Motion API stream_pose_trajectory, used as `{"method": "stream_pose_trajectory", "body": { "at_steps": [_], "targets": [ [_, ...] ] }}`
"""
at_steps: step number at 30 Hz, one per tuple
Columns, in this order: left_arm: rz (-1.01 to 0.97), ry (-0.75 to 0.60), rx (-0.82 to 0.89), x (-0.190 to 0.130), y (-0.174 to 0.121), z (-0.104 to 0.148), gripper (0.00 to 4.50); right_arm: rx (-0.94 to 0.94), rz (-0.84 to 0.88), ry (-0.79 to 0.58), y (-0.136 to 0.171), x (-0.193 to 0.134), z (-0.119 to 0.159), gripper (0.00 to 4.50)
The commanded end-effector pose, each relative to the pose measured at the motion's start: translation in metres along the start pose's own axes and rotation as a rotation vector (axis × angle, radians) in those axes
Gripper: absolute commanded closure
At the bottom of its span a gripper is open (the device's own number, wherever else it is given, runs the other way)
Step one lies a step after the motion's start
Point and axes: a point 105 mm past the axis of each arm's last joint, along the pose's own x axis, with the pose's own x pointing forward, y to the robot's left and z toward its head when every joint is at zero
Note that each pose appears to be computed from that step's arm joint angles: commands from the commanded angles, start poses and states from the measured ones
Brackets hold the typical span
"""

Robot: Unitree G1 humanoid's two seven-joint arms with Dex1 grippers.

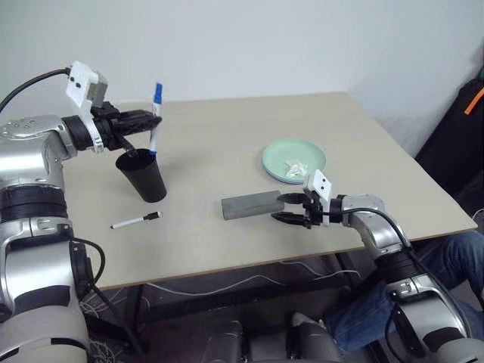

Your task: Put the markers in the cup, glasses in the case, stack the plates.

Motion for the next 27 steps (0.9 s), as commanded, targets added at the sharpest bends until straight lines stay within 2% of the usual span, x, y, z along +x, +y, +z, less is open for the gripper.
{"method": "stream_pose_trajectory", "body": {
  "at_steps": [1,6,15,22,27],
  "targets": [
    [0.195,-0.084,0.078,-0.003,0.022,0.012,4.44,-0.068,-0.020,-0.051,-0.007,0.000,0.024,1.68],
    [0.339,-0.127,0.112,0.003,0.029,-0.007,4.44,-0.078,-0.014,-0.054,-0.007,0.004,0.027,1.68],
    [0.429,-0.126,0.107,0.002,0.026,-0.045,4.44,-0.084,-0.012,-0.049,-0.008,0.003,0.029,1.68],
    [0.444,-0.134,0.059,0.006,0.025,-0.056,4.44,-0.086,-0.012,-0.047,-0.008,0.003,0.029,1.68],
    [0.440,-0.134,0.050,0.007,0.024,-0.058,2.75,-0.086,-0.015,-0.046,-0.008,0.003,0.028,1.68]
  ]
}}
